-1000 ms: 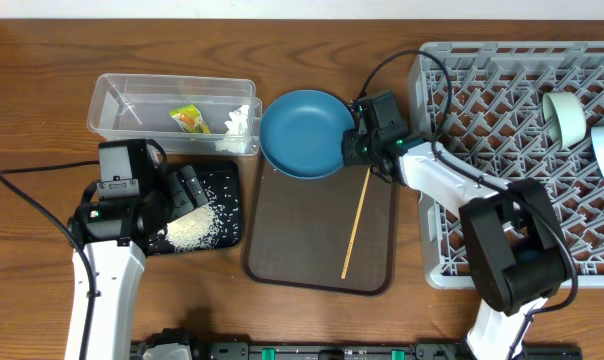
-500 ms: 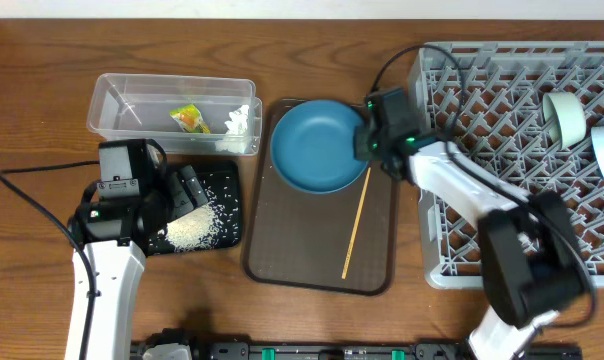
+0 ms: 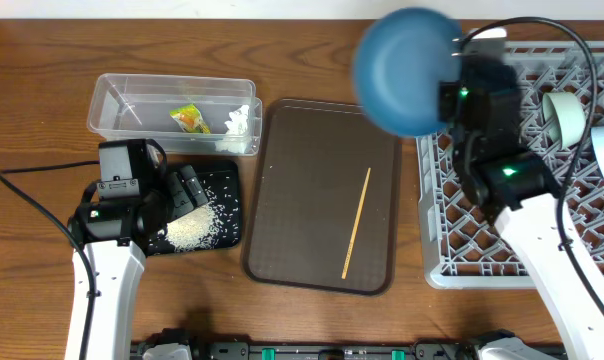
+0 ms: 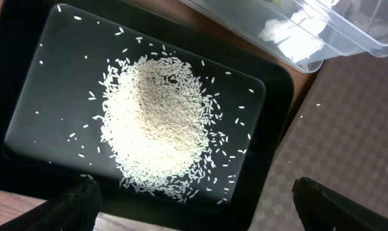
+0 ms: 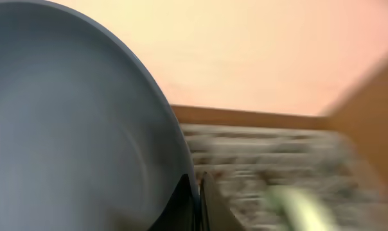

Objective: Sort waste into correct bins and load items into the dishwasher rack
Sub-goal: 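Lift blue plate with right gripper and stand it in rack, then reach right gripper to wooden chopstick on brown tray and grasp, then lift chopstick with right gripper and carry it into the dish rack, then lower chopstick upright into rack slot and open right gripper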

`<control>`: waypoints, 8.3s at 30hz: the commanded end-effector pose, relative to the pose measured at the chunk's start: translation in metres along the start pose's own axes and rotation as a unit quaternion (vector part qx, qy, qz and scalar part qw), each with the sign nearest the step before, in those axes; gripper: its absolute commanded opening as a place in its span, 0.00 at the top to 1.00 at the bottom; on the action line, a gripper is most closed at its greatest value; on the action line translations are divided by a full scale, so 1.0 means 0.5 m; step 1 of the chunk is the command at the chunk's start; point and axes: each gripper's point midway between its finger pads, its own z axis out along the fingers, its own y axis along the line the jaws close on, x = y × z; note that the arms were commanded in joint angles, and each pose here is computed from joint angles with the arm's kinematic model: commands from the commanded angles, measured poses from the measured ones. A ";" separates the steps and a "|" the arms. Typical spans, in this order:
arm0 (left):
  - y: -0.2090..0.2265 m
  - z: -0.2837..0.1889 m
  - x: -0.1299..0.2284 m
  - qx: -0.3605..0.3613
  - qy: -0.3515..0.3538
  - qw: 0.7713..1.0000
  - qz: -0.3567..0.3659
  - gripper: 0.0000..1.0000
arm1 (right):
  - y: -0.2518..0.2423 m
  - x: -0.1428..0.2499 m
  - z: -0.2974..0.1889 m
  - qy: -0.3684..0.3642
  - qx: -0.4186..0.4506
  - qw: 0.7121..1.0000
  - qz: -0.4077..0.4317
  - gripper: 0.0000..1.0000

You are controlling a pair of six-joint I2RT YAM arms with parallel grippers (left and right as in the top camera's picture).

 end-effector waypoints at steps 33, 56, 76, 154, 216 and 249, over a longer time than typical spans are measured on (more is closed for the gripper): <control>0.003 -0.003 -0.006 -0.005 -0.004 1.000 -0.002 0.02 | -0.192 0.125 0.150 0.141 0.325 0.908 -0.223 0.99; 0.003 -0.003 -0.006 -0.005 -0.004 1.000 -0.002 0.02 | -0.045 0.163 0.116 0.150 0.248 0.920 -0.263 0.79; 0.003 -0.003 -0.007 -0.005 -0.005 1.000 -0.002 0.02 | -0.104 0.031 0.020 0.057 0.246 0.957 -0.140 0.31; 0.003 -0.003 -0.006 -0.005 -0.004 1.000 -0.002 0.02 | 0.448 0.670 -0.289 0.597 -0.172 0.783 0.008 0.89; 0.003 -0.003 -0.006 -0.005 -0.004 1.000 -0.002 0.02 | 0.036 0.433 -0.173 0.431 -0.164 0.887 -0.035 0.98; 0.003 -0.003 -0.007 -0.005 -0.005 1.000 -0.002 0.02 | 0.075 0.510 -0.158 0.438 -0.181 0.881 -0.012 0.82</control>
